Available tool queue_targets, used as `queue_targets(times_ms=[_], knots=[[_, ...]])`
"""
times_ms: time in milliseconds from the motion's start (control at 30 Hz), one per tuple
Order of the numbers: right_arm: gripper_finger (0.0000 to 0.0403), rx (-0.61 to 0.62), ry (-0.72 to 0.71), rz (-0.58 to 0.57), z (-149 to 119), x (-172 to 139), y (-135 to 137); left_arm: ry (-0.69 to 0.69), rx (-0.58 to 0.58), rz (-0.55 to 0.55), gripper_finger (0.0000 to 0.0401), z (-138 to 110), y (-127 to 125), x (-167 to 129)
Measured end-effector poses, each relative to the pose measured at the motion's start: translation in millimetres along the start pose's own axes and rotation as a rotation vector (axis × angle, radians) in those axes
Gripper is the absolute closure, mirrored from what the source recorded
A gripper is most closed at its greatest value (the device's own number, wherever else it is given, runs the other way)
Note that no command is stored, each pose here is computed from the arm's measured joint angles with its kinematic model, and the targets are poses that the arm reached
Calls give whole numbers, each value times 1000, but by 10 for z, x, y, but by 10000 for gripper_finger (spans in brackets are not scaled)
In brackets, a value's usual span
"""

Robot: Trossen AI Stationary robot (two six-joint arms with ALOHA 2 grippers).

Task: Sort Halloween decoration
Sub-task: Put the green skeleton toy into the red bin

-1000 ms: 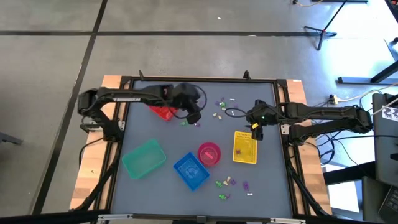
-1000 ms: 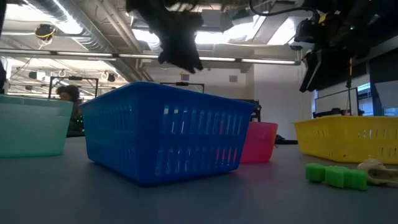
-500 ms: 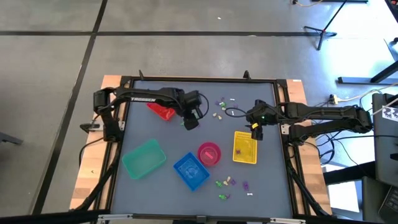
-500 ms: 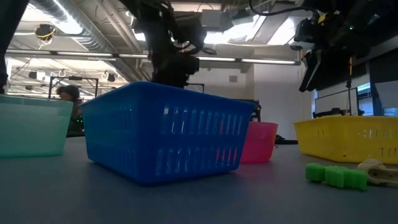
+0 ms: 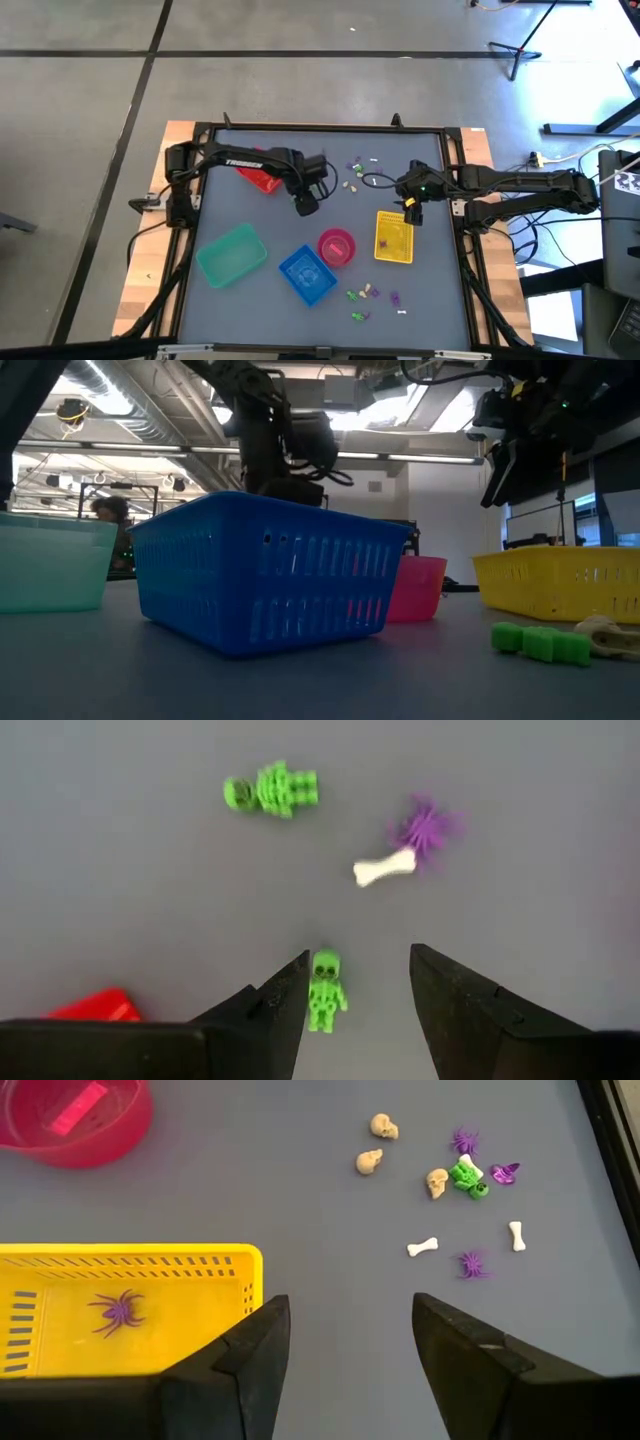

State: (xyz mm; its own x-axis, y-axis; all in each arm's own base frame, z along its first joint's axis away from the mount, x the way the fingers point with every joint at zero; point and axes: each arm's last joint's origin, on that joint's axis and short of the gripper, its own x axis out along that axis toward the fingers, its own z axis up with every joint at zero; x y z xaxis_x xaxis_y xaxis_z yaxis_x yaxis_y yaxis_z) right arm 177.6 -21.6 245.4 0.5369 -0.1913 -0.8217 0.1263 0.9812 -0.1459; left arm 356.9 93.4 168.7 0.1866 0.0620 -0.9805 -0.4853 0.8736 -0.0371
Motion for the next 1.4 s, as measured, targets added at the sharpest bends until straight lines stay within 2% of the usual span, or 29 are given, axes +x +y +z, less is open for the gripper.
queue_targets(times_ms=[267, 600, 1167, 1400], knots=[[192, 0, 0, 0, 0, 1, 0, 87, 4, 26, 243, -42, 9, 195], [192, 0, 0, 0, 0, 1, 0, 126, 6, 64, 245, -72, 29, 248], [192, 0, 0, 0, 0, 1, 0, 126, 10, 57, 329, -75, 10, 248], [192, 0, 0, 0, 0, 1, 0, 125, 9, 57, 346, -74, 12, 246]])
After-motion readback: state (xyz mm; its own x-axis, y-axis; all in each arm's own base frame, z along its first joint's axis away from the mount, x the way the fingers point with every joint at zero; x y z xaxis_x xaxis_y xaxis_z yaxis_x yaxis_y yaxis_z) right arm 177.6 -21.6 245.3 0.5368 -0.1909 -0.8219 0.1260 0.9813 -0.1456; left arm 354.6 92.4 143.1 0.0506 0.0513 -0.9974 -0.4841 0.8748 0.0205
